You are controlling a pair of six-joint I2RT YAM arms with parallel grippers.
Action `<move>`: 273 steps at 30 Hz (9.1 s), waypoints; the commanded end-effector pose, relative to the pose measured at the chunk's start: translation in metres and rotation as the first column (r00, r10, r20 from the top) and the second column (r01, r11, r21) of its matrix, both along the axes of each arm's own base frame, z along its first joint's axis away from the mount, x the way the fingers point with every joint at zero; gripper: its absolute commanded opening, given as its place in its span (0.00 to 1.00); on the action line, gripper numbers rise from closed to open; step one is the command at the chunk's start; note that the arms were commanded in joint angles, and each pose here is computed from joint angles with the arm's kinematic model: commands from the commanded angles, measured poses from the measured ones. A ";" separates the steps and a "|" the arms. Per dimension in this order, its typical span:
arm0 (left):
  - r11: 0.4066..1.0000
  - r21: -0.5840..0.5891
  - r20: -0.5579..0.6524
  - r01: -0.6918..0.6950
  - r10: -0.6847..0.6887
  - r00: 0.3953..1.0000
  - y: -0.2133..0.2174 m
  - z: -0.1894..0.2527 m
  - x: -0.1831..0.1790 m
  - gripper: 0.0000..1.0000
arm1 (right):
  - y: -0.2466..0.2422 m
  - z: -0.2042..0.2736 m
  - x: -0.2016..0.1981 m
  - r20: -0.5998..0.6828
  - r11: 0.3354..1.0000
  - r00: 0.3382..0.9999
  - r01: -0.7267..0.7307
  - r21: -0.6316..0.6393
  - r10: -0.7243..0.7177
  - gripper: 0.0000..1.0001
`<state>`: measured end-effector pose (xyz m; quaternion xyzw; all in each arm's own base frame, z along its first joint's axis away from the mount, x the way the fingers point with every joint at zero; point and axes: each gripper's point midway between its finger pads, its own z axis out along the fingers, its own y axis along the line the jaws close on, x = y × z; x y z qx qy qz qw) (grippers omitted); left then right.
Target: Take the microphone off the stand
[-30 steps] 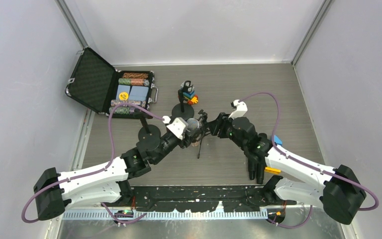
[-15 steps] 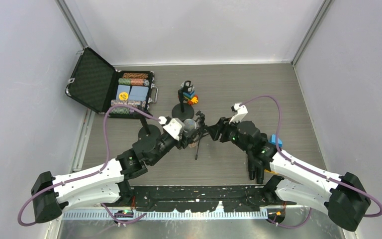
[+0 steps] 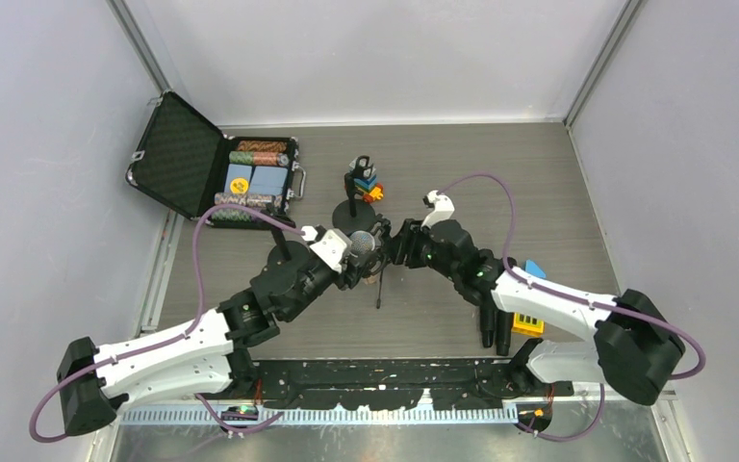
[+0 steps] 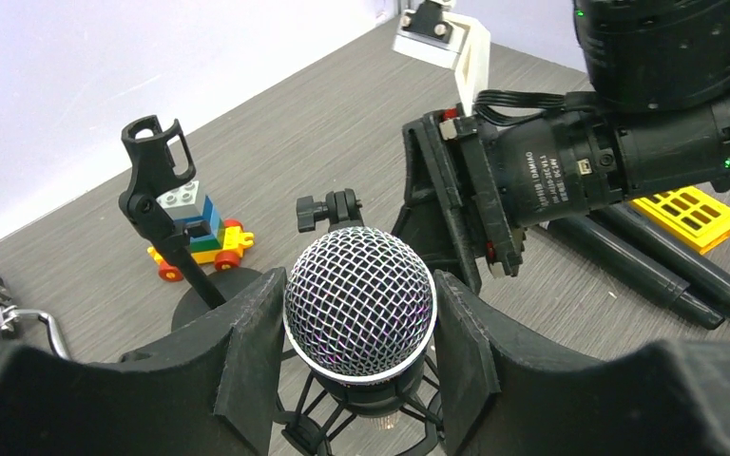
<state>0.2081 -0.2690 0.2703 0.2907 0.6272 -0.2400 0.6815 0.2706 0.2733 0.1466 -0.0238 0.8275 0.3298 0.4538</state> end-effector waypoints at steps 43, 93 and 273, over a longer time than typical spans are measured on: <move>0.993 0.077 0.093 0.095 -0.102 0.990 0.022 -0.006 -0.002 0.00 | 0.012 0.098 0.003 0.038 0.887 0.995 0.063 0.456 -0.090 0.50; 0.979 -0.094 0.077 -0.183 0.191 0.979 0.071 0.034 0.019 0.03 | 0.063 0.088 -0.019 0.082 0.977 0.992 -0.111 0.182 0.098 0.45; 0.888 -0.281 0.009 0.363 -0.376 0.927 0.024 0.167 -0.077 0.00 | 0.070 0.180 -0.159 0.448 0.563 0.642 -0.764 0.314 0.622 0.64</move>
